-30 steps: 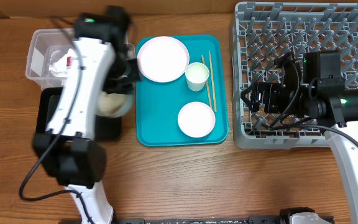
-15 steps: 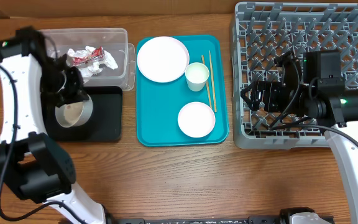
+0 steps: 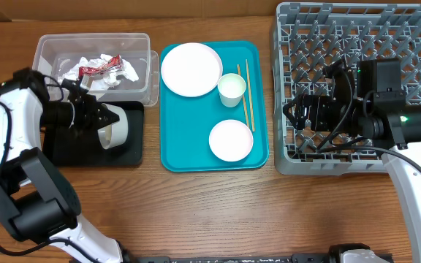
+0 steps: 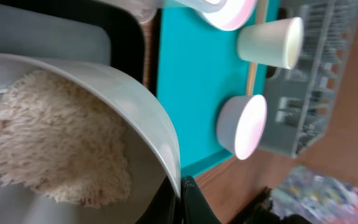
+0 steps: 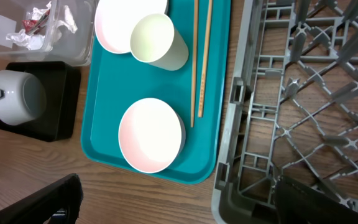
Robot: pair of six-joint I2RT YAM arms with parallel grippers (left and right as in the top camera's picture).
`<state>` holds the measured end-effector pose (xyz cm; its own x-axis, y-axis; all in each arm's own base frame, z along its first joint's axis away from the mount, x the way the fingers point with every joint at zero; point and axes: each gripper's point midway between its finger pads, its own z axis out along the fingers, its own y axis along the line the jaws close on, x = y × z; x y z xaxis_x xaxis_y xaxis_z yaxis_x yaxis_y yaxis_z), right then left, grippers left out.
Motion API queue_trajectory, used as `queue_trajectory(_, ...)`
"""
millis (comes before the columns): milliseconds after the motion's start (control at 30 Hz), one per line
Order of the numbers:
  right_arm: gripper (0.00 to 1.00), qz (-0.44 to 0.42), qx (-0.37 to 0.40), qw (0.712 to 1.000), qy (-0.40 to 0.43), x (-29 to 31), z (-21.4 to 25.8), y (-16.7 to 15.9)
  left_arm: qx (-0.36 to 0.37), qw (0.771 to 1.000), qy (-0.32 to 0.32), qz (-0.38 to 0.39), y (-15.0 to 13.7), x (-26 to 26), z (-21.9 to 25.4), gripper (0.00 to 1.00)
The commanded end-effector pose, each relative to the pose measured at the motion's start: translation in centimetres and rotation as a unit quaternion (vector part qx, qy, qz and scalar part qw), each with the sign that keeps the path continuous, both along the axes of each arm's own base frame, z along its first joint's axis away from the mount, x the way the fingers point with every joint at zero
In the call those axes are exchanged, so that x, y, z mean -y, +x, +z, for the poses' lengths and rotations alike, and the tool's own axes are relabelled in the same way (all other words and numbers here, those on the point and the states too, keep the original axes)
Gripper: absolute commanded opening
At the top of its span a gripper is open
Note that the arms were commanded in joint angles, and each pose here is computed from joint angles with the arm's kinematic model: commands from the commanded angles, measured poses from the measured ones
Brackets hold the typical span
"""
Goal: Sort waste into correct bins and load items into the dishwasher
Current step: 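Carry the rice bowl over the black tray and tip the rice out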
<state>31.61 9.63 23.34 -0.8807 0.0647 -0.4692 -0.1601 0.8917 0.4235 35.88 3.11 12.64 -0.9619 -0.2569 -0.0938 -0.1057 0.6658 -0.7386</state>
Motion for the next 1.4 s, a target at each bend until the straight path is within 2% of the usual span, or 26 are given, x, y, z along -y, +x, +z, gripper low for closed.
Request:
queue_trajectory(0, 1.00, 0.001, 0.013, 1.000, 0.001, -0.2, 0.9, 0.3, 0.079, 0.994, -0.072, 0.004, 0.1, 0.0, 1.5, 0.04)
queue_trajectory(333, 1.00, 0.001, 0.015, 1.000, 0.001, -0.2, 0.9, 0.4, 0.131, 0.974, -0.161, 0.096, -0.9, -3.3, 1.1, 0.04)
queue_trajectory(533, 1.00, 0.000, 0.015, 1.000, 0.001, -0.1, 0.9, 0.4, 0.153, 0.963, -0.186, 0.123, -0.8, -4.6, 2.1, 0.04)
queue_trajectory(867, 1.00, 0.000, 0.016, 1.000, 0.001, -0.2, 0.9, 0.4, 0.184, 0.934, -0.263, 0.156, -0.3, -5.2, 5.1, 0.04)
queue_trajectory(1100, 1.00, 0.000, 0.015, 1.000, 0.001, -0.1, 0.9, 0.4, 0.181, 0.917, -0.312, 0.173, 0.0, -5.3, 6.6, 0.04)
queue_trajectory(1367, 1.00, 0.000, 0.015, 1.000, 0.001, -0.1, 0.9, 0.4, 0.118, 0.908, -0.350, 0.200, 0.0, -5.3, 6.6, 0.04)
